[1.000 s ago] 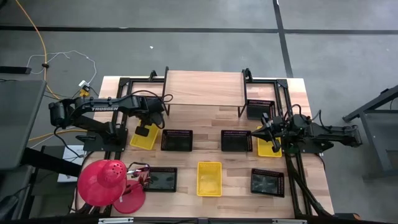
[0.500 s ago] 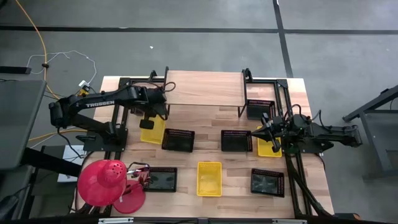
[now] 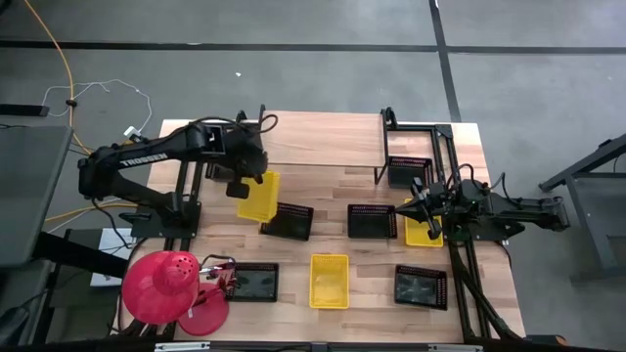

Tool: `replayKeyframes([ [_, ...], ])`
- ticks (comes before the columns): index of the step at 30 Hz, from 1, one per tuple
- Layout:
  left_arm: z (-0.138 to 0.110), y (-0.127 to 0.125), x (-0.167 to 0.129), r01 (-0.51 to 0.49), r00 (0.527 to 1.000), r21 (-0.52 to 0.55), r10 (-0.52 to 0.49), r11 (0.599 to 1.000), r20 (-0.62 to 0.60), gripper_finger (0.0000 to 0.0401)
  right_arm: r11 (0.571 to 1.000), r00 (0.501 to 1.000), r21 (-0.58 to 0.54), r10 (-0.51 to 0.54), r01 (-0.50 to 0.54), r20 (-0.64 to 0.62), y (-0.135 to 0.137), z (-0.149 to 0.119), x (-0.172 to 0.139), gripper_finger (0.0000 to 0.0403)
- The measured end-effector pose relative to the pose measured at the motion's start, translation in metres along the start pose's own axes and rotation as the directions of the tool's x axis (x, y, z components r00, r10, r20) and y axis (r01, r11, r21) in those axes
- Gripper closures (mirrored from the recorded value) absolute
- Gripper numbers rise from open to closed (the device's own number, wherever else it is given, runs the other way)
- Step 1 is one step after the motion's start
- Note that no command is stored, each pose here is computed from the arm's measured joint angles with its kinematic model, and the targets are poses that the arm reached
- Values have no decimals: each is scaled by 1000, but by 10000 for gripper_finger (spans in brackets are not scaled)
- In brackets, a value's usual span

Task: Stack baskets on shelf by color
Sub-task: Put the left yellow bin on the shelf

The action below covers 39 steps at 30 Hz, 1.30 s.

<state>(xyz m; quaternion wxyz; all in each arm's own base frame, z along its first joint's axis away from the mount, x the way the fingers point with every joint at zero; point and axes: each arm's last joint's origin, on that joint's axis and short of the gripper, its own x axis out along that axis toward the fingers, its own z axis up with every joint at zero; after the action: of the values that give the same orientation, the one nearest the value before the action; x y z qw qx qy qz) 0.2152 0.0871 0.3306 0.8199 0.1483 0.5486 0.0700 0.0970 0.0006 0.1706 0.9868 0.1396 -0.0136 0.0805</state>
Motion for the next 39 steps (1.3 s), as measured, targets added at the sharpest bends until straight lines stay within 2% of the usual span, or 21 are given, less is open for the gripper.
replayKeyframes([
  [4, 14, 3, -6, -100, 991, 59, 94, 993, 94, 401, 1000, 1000, 0, 0, 0, 0, 0, 0, 0, 402],
  [7, 26, 8, -6, -184, 979, 83, 175, 980, 103, 401, 1000, 1000, 0, 0, 0, 0, 0, 0, 0, 402],
  [14, 58, 33, -4, -225, 972, 89, 218, 970, 87, 401, 1000, 1000, 0, 0, 0, 0, 0, 0, 0, 402],
  [20, 78, 69, -15, -267, 962, 77, 261, 961, 80, 401, 1000, 1000, 0, 0, 0, -1, 0, 0, 0, 402],
  [28, 62, 108, -28, -263, 964, 8, 263, 965, -50, 401, 1000, 1000, 0, 0, 0, 0, 0, 0, 0, 402],
  [33, 49, 126, -15, -251, 961, -19, 247, 968, -125, 401, 1000, 1000, 0, 0, 0, 0, 0, 0, 0, 402],
  [39, 45, 139, 9, -217, 962, -26, 209, 976, -176, 401, 1000, 1000, 0, 0, 0, 0, 0, 0, 0, 402],
])
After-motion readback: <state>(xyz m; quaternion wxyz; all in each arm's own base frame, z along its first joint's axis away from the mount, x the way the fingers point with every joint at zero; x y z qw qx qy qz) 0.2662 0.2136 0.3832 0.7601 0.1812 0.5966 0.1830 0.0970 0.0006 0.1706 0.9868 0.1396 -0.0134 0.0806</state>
